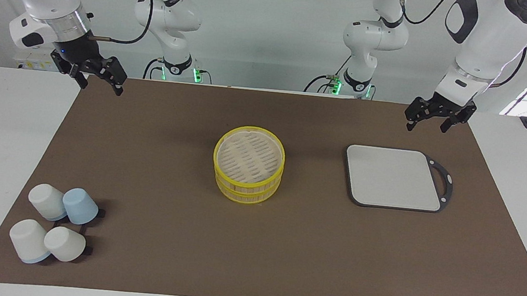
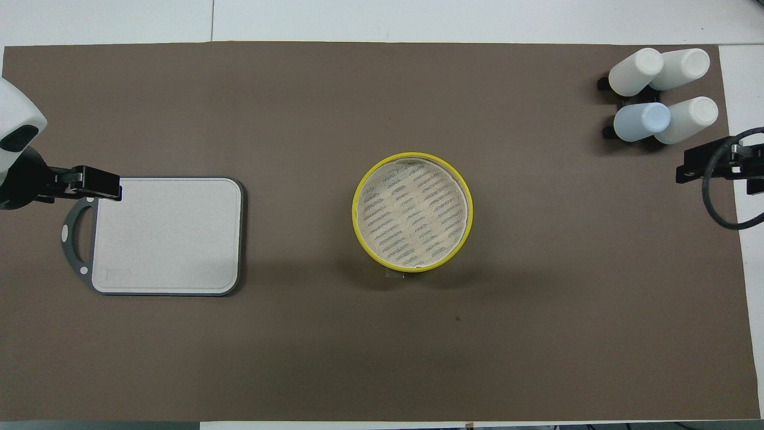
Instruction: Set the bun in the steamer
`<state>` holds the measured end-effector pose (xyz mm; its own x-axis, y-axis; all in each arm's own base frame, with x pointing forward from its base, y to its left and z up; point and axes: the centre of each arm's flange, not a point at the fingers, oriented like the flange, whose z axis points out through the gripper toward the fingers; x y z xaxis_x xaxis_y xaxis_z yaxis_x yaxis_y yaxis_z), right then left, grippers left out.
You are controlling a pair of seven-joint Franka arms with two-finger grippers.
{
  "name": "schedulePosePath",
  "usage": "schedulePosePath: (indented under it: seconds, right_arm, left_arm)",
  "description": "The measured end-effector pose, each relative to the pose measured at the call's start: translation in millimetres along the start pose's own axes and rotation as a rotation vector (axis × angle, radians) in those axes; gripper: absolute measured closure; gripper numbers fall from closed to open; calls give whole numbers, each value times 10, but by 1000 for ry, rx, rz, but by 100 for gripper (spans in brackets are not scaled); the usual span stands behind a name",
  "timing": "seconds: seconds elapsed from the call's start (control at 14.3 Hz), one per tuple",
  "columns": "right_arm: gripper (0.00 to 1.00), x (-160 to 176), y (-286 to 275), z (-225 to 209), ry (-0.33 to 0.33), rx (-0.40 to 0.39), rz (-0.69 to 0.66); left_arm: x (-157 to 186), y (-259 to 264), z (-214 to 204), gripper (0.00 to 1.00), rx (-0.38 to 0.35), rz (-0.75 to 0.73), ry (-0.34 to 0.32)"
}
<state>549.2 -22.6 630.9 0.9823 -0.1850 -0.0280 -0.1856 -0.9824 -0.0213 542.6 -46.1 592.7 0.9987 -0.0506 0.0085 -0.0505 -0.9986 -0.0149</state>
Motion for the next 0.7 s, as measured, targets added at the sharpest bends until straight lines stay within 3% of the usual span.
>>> schedulePosePath:
  seconds: [0.7]
  right_arm:
    - [0,-26,-161,54,-3,-2,-31]
  left_arm:
    - [0,0,0,0,0,0,0]
